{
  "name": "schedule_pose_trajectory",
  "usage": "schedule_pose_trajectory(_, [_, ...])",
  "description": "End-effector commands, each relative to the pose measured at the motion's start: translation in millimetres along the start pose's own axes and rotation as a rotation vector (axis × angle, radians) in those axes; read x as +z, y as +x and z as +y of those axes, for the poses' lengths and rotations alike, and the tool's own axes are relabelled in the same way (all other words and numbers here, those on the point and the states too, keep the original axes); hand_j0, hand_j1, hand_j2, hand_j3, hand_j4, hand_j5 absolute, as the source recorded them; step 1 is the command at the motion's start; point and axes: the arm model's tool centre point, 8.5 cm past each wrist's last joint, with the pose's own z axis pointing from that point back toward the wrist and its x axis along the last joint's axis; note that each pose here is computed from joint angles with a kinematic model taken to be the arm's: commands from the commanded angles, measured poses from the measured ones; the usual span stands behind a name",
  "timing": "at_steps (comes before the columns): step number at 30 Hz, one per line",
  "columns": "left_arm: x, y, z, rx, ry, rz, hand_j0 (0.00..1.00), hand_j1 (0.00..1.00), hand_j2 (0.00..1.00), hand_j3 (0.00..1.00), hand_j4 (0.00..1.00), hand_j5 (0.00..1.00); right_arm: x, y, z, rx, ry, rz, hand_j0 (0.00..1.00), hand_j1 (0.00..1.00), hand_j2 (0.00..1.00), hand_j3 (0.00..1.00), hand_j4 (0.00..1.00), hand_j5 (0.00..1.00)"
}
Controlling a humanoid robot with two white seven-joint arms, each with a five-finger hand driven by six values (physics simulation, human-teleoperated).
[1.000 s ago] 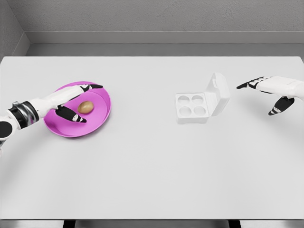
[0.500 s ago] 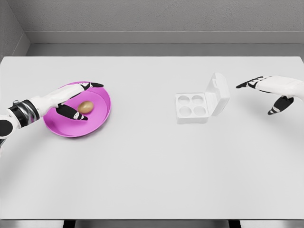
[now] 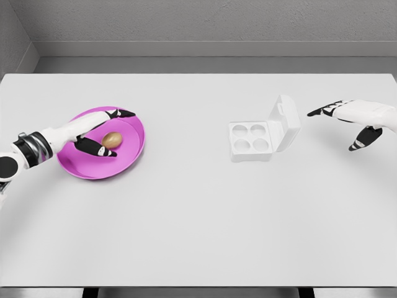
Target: Pack egg into the box and close the box lid
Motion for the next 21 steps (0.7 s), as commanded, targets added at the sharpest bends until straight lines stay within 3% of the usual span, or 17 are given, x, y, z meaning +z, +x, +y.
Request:
schedule_pose_trajectory(1, [0.5,-0.7,0.3,0.016,-0.002,0.004,0.91,0.91,0.91,0.91,0.91,0.91,0.3,-0.2,0.0,-0.003,-0.001,0.000,1.00,1.00,1.00,1.00,1.00,1.00])
schedule_pose_trajectory(8, [1.8,-6.7,-1.7,0.030,-0.021,0.036,0.88,0.88,0.88,0.88,0.88,0.88,4.0,-1.4,-2.9,0.006,-0.001,0.006,1.00,1.00,1.00,1.00,1.00,1.00])
schedule_pose_trajectory(10, [1.8,-6.9,-1.9,0.031,-0.024,0.037,0.87,0.87,0.87,0.87,0.87,0.87,12.9,-5.5,-11.3,0.024,-0.009,0.023,1.00,1.00,1.00,1.00,1.00,1.00])
schedule_pose_trajectory(12, [1.2,-6.3,-2.1,0.033,-0.024,0.037,0.87,0.87,0.87,0.87,0.87,0.87,8.5,-3.1,-4.7,0.025,0.014,0.015,1.00,1.00,1.00,1.00,1.00,1.00])
schedule_pose_trajectory(18, [2.1,-6.3,-2.4,0.063,-0.018,0.028,0.76,0.76,0.76,0.76,0.76,0.76,7.6,-0.4,-5.9,0.032,0.014,0.009,1.00,1.00,1.00,1.00,1.00,1.00])
schedule_pose_trajectory(21, [2.9,-7.2,-4.0,0.065,-0.026,0.030,0.76,0.76,0.76,0.76,0.76,0.76,7.0,-0.1,-5.8,0.033,0.014,0.008,1.00,1.00,1.00,1.00,1.00,1.00])
